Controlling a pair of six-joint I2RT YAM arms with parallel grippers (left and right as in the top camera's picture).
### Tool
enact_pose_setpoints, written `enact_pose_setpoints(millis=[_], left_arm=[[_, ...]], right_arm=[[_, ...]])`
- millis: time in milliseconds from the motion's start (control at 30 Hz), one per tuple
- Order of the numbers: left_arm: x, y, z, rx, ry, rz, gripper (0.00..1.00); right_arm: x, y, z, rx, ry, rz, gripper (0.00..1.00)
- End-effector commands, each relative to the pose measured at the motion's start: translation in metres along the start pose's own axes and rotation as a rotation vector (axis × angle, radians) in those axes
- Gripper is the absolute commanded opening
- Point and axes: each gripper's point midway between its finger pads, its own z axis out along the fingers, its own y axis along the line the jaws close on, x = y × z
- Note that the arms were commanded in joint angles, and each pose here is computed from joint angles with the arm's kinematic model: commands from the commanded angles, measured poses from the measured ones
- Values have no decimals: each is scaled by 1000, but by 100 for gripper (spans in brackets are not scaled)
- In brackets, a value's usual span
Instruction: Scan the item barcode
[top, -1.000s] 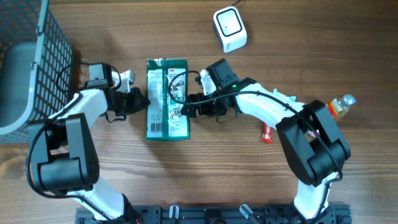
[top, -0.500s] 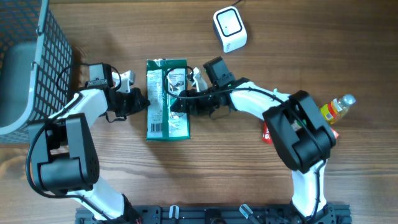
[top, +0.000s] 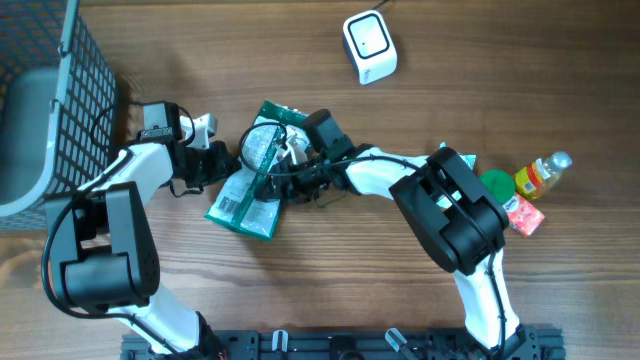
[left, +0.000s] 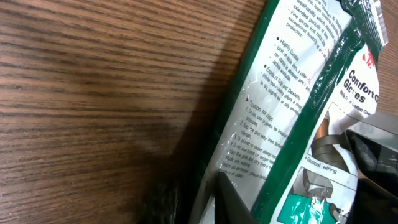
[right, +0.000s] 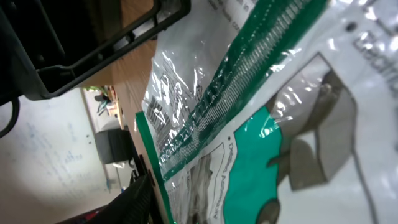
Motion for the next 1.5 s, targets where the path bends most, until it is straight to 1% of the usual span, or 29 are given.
enact_pose_setpoints(millis=[0, 133, 200, 233, 300, 367, 400, 567, 667, 700, 800, 867, 1000, 1133, 1200, 1233, 1267, 1333, 1400, 1467], left_arm=[[11, 10, 9, -38, 42, -21, 11], [11, 10, 9, -37, 41, -21, 11], [11, 10, 9, -37, 41, -21, 11], [11, 10, 9, -37, 41, -21, 11], [11, 10, 9, -37, 41, -21, 12], [11, 10, 9, -37, 41, -21, 11], [11, 10, 9, -37, 41, -21, 11], [10, 10, 9, -36, 38, -20, 12], [10, 10, 9, -36, 38, -23, 12], [10, 10, 9, -36, 38, -23, 12], [10, 10, 9, -36, 38, -23, 12], [10, 10, 9, -36, 38, -23, 12], [10, 10, 9, -36, 38, -23, 12], [10, 10, 9, -36, 38, -23, 12], [10, 10, 9, -36, 37, -23, 12], [10, 10, 9, -36, 37, -23, 12], [10, 10, 9, -36, 38, -23, 12], [10, 10, 9, -36, 38, -24, 12], [10, 10, 9, -36, 38, -27, 12], [10, 10, 9, -36, 37, -27, 12]], right_arm=[[4, -57, 4, 121, -32, 114, 44], [0, -54, -9, 65, -18, 133, 43], [5, -54, -10, 55, 0, 208, 44], [7, -54, -10, 54, 8, 231, 47], [5, -56, -11, 62, -1, 224, 56], [-7, -62, -19, 86, -50, 198, 62], [-14, -66, -25, 102, -81, 198, 63], [-57, -65, -71, 74, -230, 141, 63], [-66, -66, -81, 70, -256, 144, 63], [-64, -67, -81, 76, -250, 155, 63], [-40, -77, -71, 122, -171, 217, 63], [-25, -87, -62, 198, -138, 244, 65], [-7, -92, -42, 300, -117, 291, 67], [-2, -85, -29, 305, -113, 316, 67], [-6, -83, -27, 305, -132, 313, 65], [-8, -85, -28, 315, -147, 327, 63], [-10, -89, -29, 331, -174, 354, 58], [-14, -88, -28, 308, -197, 347, 47], [-17, -86, -27, 297, -206, 328, 43], [-18, -85, -27, 294, -207, 326, 40]])
